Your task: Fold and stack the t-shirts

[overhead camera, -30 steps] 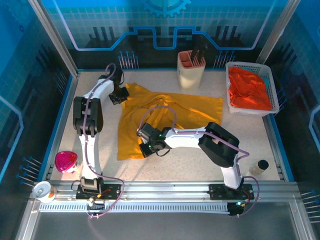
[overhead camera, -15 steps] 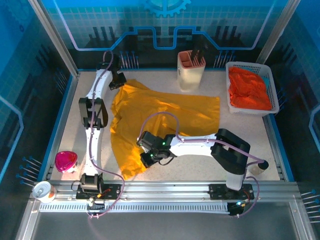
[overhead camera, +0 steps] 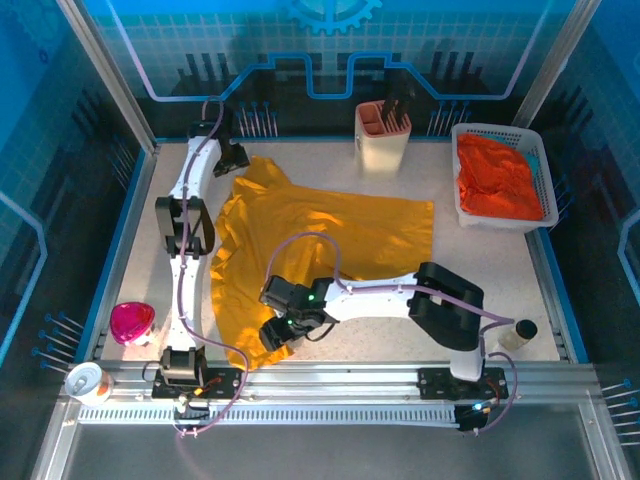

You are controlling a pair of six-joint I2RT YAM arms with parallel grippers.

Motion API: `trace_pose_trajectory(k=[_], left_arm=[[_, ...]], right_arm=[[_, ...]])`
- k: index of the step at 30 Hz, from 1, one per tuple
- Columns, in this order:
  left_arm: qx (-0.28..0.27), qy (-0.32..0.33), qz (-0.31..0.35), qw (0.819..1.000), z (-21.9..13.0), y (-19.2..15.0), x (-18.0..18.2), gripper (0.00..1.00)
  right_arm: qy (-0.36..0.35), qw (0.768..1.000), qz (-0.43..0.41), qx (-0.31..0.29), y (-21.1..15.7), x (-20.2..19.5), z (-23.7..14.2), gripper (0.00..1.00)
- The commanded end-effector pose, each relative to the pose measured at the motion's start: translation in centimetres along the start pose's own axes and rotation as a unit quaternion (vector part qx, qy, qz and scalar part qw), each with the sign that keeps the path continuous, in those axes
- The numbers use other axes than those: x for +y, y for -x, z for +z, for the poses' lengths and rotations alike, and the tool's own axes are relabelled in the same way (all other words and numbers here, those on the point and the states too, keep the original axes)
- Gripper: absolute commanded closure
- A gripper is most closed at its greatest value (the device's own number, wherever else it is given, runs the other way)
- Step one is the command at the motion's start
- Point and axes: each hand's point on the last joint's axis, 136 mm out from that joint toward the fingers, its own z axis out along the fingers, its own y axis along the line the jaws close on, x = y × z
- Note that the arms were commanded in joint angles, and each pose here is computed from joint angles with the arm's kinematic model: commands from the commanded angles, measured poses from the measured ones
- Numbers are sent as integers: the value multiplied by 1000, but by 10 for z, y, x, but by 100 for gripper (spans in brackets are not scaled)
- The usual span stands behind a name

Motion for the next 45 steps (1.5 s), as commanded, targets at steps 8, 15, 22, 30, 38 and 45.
trace_pose_trajectory(k=[8, 15, 22, 30, 38, 45], left_arm=[[43, -55, 11, 997, -107, -82, -13, 42], [82, -83, 24, 993, -134, -196, -10, 43], [118, -88, 48, 988, -150, -294, -3, 44], [145, -86, 23, 985, -173, -354, 42, 44], [150, -101, 9, 983, -180, -378, 50, 45], [151, -103, 15, 983, -176, -380, 47, 46]], right_arm=[[-140, 982, 110, -59, -11, -137, -94, 17], [-181, 950, 231, -103, -33, -236, -151, 15], [-215, 907, 345, -109, -54, -312, -173, 25], [-208, 889, 395, -98, -47, -366, -160, 34], [-202, 895, 389, -83, -21, -387, -150, 72], [-241, 899, 353, -94, 8, -388, -181, 100]])
